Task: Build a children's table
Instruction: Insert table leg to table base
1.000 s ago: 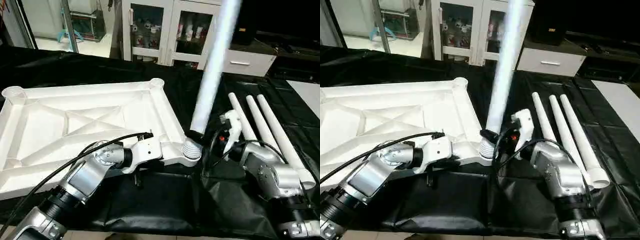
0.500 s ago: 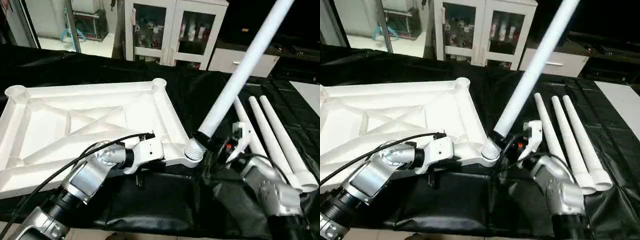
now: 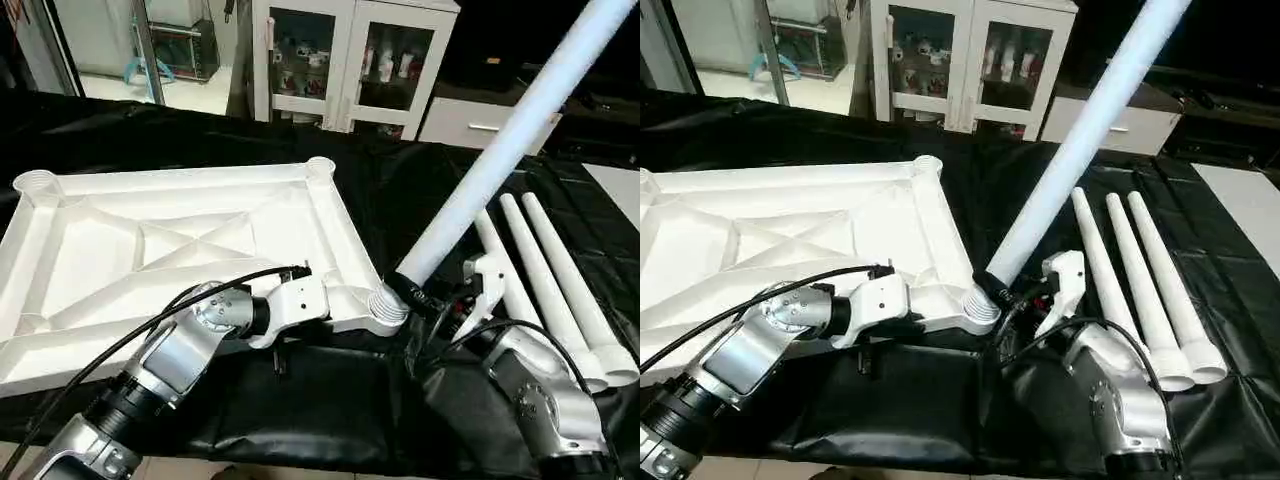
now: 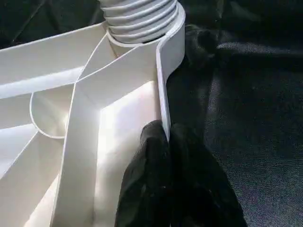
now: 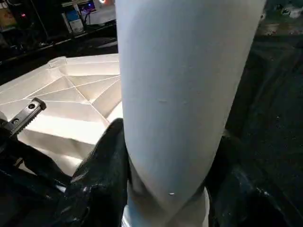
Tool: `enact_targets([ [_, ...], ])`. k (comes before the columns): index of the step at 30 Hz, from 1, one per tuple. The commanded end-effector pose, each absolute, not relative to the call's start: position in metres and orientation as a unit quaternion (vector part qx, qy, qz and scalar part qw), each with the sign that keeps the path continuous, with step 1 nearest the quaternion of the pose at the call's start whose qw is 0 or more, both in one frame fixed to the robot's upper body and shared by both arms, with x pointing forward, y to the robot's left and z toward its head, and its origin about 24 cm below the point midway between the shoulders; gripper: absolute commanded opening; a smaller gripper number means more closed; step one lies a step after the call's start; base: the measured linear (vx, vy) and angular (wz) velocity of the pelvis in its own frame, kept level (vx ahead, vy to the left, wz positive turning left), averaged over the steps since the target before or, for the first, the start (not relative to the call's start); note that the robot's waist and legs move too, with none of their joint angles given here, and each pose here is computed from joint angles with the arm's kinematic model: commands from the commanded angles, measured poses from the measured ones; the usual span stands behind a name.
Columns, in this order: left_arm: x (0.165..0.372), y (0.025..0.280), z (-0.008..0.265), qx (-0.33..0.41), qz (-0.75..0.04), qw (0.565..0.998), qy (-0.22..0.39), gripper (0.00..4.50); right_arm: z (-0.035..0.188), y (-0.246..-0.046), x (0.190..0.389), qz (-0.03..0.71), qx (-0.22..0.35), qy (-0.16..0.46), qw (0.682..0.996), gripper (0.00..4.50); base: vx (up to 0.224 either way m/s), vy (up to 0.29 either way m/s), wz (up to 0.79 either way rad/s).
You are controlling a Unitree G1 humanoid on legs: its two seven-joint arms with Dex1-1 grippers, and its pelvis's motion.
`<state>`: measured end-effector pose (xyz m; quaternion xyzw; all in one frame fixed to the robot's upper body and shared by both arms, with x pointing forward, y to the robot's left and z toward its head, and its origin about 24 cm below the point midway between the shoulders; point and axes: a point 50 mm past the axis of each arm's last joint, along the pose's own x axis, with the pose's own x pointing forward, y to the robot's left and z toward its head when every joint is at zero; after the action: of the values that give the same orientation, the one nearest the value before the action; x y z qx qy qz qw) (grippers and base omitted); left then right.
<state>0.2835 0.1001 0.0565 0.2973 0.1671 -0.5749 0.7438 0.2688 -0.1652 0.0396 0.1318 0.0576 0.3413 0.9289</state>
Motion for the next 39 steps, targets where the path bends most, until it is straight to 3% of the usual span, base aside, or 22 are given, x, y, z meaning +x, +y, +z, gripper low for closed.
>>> enact_targets([
  [1,0.288,0.099,0.063,0.289,-0.564,0.760,0.145,0.00,0.025,-0.175,0.261,0.329,0.115,0.095,0.933,1.88,0.000,0.000,0.00],
  [6,0.287,0.101,0.063,0.289,-0.560,0.762,0.147,0.00,0.014,-0.168,0.251,0.341,0.097,0.119,0.927,1.88,0.000,0.000,0.00],
  [10,0.288,0.102,0.063,0.291,-0.562,0.760,0.149,0.00,0.007,-0.163,0.253,0.378,0.031,0.179,0.908,1.88,0.000,0.000,0.00],
  [13,0.288,0.103,0.064,0.292,-0.562,0.759,0.149,0.00,0.005,-0.164,0.254,0.388,0.013,0.201,0.899,1.88,0.000,0.000,0.00],
  [19,0.289,0.102,0.064,0.294,-0.563,0.758,0.149,0.00,0.011,-0.166,0.269,0.372,0.027,0.207,0.904,1.88,0.000,0.000,0.00],
  [25,0.289,0.104,0.063,0.292,-0.554,0.764,0.153,0.00,-0.005,-0.170,0.258,0.365,0.022,0.240,0.899,1.88,0.000,0.000,0.00],
  [31,0.288,0.109,0.060,0.294,-0.548,0.766,0.163,0.00,-0.008,-0.170,0.254,0.360,0.031,0.239,0.902,1.88,0.000,0.000,0.00],
  [39,0.292,0.122,0.054,0.295,-0.502,0.789,0.197,0.00,0.002,-0.167,0.282,0.276,0.031,0.188,0.942,1.88,0.000,0.000,0.00],
])
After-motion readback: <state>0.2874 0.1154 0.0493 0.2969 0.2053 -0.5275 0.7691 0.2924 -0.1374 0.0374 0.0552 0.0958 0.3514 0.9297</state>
